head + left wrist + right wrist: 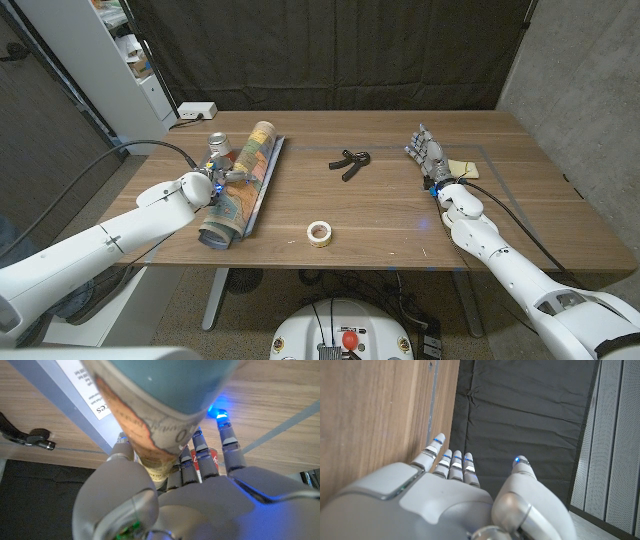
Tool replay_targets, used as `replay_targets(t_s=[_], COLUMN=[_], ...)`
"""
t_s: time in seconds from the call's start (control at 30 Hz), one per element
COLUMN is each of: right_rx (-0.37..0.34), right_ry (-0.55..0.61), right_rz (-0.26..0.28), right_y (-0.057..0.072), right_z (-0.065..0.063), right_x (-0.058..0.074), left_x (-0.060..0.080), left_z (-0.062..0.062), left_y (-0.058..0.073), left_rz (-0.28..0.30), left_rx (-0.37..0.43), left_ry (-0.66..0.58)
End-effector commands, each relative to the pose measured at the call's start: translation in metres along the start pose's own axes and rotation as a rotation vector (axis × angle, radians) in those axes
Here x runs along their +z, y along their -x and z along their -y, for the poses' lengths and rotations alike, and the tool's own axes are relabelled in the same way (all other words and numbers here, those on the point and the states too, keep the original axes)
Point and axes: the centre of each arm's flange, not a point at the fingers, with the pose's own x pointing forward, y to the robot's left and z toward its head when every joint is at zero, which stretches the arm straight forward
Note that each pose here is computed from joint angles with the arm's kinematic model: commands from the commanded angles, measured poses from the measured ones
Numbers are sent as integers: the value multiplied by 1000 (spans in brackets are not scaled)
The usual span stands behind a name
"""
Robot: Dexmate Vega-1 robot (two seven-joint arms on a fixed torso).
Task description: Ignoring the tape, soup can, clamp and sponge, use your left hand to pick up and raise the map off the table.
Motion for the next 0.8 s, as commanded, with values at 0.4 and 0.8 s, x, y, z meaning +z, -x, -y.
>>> replay_targets(t_s=[0.4,0.8], right_rx=[8,10], right_ry=[-5,3], right_rz=[9,15], right_y=[5,6], right_z=[-3,-4], right_x=[3,9], left_x=[0,0], left_z=[-7,-11], left_y=[8,14], left_rz=[-32,-4], left_rx=[60,131], left_ry=[96,151])
